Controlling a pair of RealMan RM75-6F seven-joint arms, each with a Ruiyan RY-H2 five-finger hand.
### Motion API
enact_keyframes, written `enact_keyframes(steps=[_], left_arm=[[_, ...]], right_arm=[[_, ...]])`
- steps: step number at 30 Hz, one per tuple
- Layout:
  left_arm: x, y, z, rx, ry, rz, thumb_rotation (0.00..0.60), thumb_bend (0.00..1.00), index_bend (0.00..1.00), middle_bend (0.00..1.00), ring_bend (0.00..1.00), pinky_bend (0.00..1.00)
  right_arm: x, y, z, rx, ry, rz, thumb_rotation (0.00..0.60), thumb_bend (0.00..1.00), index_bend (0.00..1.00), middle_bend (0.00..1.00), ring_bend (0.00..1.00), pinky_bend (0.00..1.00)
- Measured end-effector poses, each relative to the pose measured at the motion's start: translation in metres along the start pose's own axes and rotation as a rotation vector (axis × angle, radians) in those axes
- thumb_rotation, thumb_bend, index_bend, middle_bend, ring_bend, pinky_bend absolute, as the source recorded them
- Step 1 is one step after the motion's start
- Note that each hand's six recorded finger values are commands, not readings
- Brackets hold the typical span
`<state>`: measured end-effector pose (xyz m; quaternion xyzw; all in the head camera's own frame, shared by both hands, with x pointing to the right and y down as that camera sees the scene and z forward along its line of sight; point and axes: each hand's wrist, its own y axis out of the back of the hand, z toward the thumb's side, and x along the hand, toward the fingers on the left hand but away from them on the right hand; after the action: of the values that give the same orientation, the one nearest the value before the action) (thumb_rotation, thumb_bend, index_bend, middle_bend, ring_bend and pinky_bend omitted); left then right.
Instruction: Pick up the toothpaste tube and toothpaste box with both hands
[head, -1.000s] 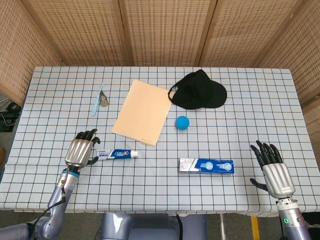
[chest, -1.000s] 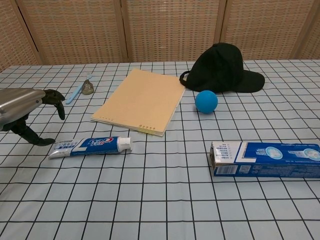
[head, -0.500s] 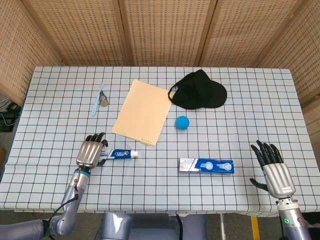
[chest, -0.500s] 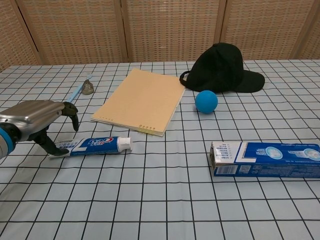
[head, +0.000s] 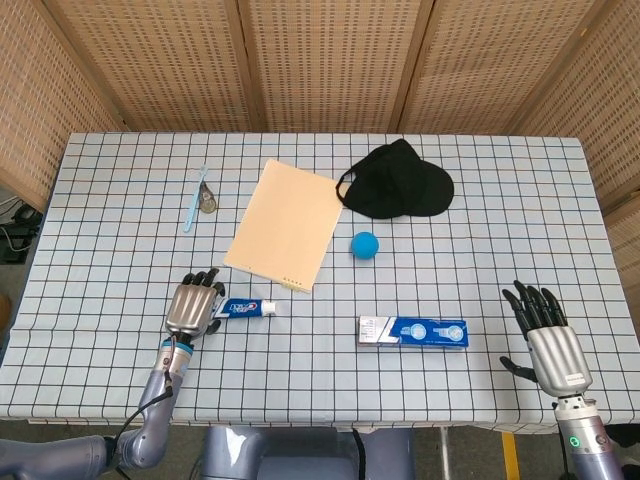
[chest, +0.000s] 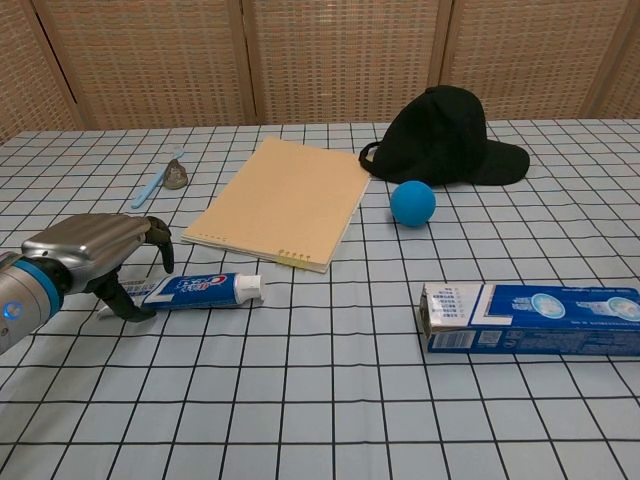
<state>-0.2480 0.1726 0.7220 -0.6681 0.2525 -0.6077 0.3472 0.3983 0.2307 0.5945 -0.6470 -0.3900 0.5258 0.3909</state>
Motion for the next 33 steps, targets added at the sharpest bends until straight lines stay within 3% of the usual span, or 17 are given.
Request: enact_keyframes(steps=[7,10,13,15,22,33], left_arm=[[0.003,-0.005,-0.001,0.006,0.011,-0.009,0.600,0.28,0.48,0.23,0.24,0.23],[0.005,-0.006,0.000,0.011,0.010,0.001,0.600,0.49,0.66,0.39,0.37,0.33],[0.005,-0.005,0.001,0.015,0.007,0.028,0.600,0.59,0.83,0.53,0.49,0.43],[0.005,-0.002,0.003,0.014,-0.001,0.052,0.600,0.61,0.87,0.57,0.52,0.46],[0.001,0.013,0.006,-0.011,-0.068,0.153,0.600,0.61,0.89,0.59,0.55,0.50],[-0.016,0.060,-0.023,-0.014,-0.161,0.263,0.600,0.61,0.89,0.59,0.55,0.50]], right_arm=[[0.000,0.003,0.002,-0.014,0.012,-0.012,0.600,0.11,0.01,0.00,0.00,0.00],[0.001,0.003,0.002,-0.018,0.015,-0.016,0.600,0.11,0.01,0.00,0.00,0.00],[0.001,0.004,0.002,-0.020,0.016,-0.020,0.600,0.11,0.01,0.00,0.00,0.00],[0.001,0.004,0.001,-0.022,0.014,-0.020,0.600,0.11,0.01,0.00,0.00,0.00],[0.001,0.005,0.002,-0.024,0.016,-0.021,0.600,0.11,0.02,0.00,0.00,0.00],[-0.001,-0.003,0.010,-0.020,0.036,0.002,0.600,0.11,0.06,0.00,0.00,0.00]])
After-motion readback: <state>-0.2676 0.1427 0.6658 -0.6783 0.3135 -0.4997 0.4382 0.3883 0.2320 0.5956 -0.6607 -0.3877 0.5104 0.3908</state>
